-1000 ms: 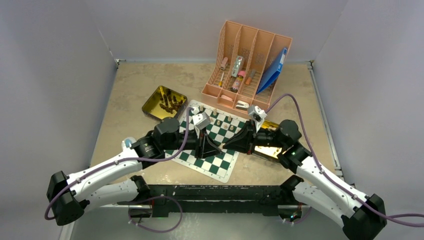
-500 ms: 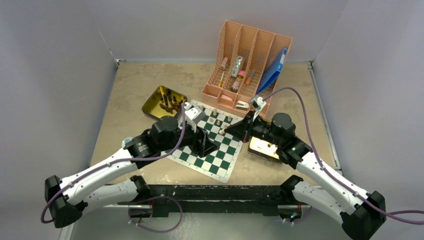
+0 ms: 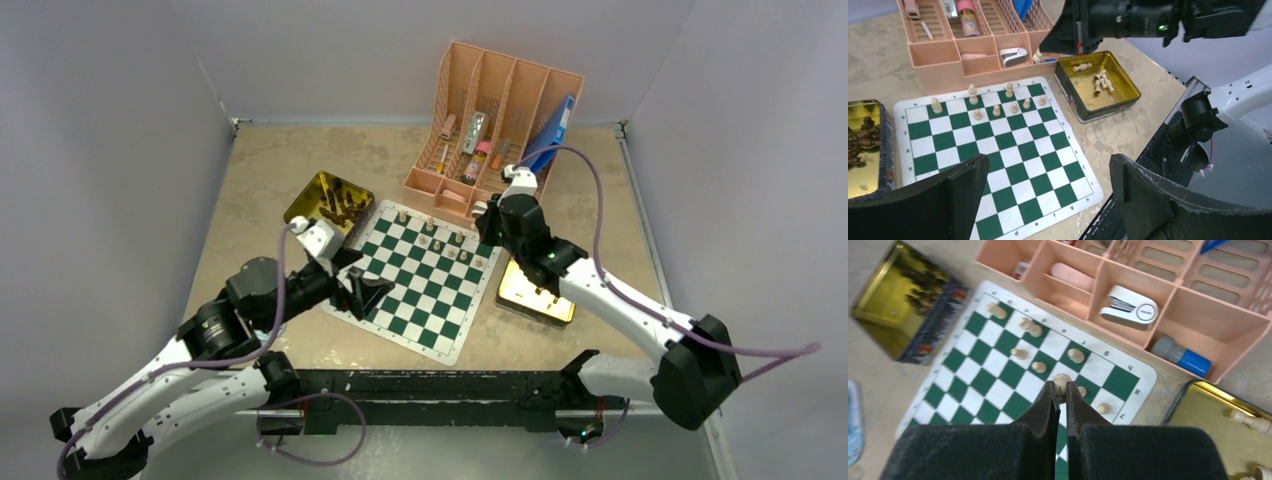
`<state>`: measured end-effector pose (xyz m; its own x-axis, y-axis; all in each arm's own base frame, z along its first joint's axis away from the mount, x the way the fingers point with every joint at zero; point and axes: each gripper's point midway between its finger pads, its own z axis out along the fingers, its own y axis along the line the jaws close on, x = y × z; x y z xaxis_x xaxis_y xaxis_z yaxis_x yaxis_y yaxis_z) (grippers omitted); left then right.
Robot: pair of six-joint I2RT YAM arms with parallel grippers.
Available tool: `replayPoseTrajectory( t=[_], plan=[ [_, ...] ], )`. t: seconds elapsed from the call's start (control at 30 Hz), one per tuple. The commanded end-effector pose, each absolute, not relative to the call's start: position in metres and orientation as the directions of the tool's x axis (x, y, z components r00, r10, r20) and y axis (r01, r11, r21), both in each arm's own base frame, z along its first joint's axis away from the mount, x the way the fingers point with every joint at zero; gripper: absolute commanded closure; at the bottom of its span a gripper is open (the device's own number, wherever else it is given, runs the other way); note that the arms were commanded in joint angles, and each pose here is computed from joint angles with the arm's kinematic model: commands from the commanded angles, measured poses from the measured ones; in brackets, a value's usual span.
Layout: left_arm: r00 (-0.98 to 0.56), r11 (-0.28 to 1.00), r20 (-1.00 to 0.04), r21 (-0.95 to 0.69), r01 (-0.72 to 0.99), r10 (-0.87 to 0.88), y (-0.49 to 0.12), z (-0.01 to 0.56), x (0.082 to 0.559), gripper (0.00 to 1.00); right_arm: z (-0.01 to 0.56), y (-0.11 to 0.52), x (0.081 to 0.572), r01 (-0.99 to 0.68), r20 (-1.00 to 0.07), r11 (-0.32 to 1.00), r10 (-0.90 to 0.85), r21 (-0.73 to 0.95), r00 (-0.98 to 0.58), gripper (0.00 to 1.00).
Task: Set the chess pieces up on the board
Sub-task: Place the chess piece on the chessboard.
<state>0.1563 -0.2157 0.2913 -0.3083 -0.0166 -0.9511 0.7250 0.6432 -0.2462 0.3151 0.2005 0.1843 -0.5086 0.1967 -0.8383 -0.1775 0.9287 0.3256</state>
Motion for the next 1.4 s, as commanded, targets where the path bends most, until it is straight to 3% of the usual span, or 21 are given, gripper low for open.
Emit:
replayPoseTrajectory(
  t=[0.0, 0.27, 0.57, 1.2, 1.37],
  plan=[
    [-0.243, 0.665, -0.970, -0.199, 0.720, -0.027, -0.201, 0.292, 0.156, 0.08, 0.181, 0.186, 0.339, -0.055, -0.858, 0.970, 0.182, 0.237, -0.481, 1.00],
    [-0.298, 0.705, -0.954, -0.201, 0.680, 0.016, -0.193, 0.274, 0.158, 0.05, 0.121, 0.205, 0.357, -0.059, -0.797, 0.986, 0.091, 0.157, -0.597, 1.00],
    [-0.307, 0.712, -0.950, -0.171, 0.681, 0.065, -0.190, 0.274, 0.157, 0.00, 0.097, 0.208, 0.371, -0.030, -0.787, 0.993, 0.069, 0.111, -0.613, 1.00],
    [-0.282, 0.667, -0.957, -0.166, 0.726, 0.069, -0.193, 0.277, 0.148, 0.01, 0.067, 0.210, 0.369, -0.018, -0.749, 0.993, 0.076, 0.117, -0.658, 1.00],
    [-0.274, 0.670, -0.959, -0.162, 0.725, 0.065, -0.192, 0.279, 0.149, 0.01, 0.065, 0.210, 0.368, -0.015, -0.744, 0.993, 0.078, 0.117, -0.663, 0.95]
  ],
)
